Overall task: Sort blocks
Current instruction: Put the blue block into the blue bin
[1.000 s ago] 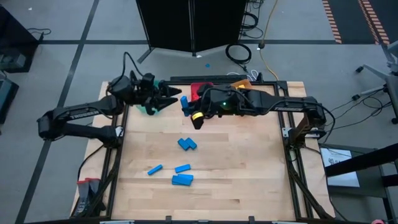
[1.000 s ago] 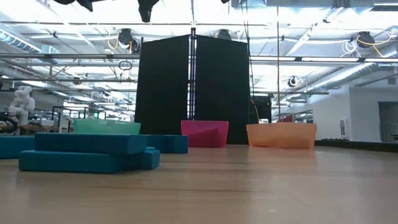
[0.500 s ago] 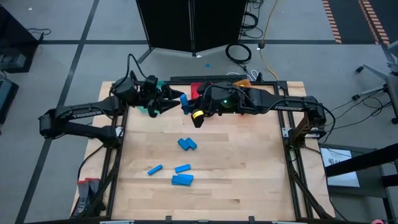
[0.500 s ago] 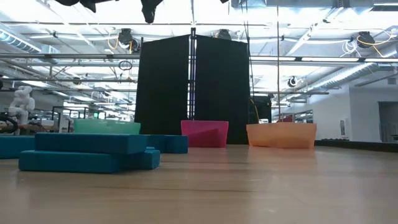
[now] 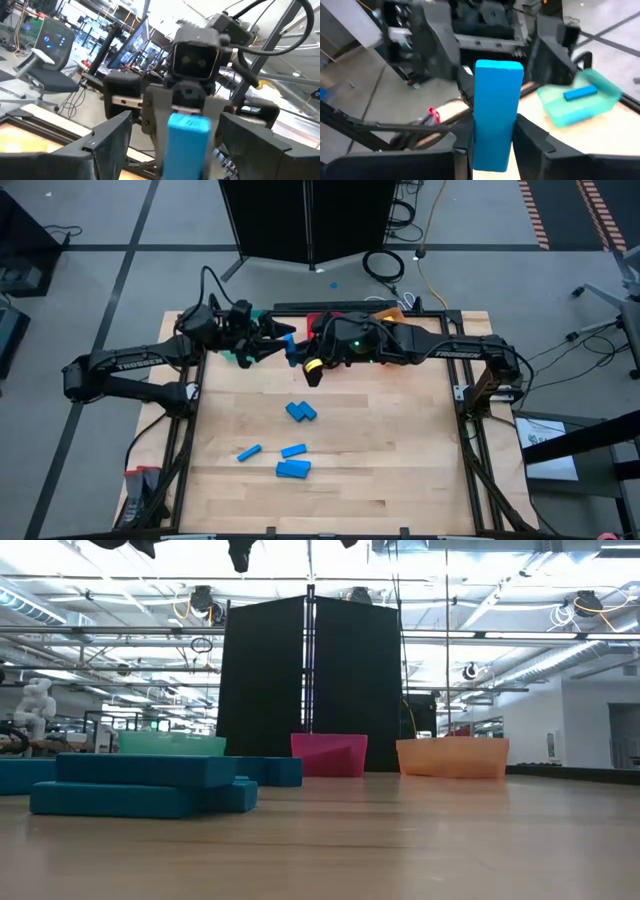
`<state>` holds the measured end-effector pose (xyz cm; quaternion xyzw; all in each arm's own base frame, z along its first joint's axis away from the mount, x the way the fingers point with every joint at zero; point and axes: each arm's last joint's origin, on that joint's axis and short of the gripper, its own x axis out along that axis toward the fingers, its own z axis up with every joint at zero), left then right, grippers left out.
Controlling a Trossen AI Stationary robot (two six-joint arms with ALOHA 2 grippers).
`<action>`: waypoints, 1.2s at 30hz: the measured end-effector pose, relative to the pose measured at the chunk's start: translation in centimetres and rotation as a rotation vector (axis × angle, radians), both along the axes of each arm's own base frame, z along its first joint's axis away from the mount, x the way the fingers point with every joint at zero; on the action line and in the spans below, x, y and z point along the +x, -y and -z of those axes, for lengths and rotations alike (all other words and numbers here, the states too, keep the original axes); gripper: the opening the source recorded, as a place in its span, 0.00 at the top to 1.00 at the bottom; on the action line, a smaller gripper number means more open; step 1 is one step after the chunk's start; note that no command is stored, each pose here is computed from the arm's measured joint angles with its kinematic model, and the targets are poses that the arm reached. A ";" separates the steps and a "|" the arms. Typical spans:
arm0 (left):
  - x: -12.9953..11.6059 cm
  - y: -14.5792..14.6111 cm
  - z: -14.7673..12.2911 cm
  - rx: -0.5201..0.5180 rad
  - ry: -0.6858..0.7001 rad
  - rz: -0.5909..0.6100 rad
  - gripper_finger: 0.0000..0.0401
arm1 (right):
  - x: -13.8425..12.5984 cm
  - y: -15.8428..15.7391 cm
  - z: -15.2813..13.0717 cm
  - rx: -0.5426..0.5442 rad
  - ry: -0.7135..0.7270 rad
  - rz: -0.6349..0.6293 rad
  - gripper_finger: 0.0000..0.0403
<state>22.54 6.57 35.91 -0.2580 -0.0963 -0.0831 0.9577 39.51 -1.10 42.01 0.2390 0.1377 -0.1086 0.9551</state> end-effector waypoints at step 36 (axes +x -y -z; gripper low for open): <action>0.0 0.1 0.0 0.040 0.004 0.006 0.71 | 0.1 0.7 -0.1 0.011 0.021 -0.006 0.80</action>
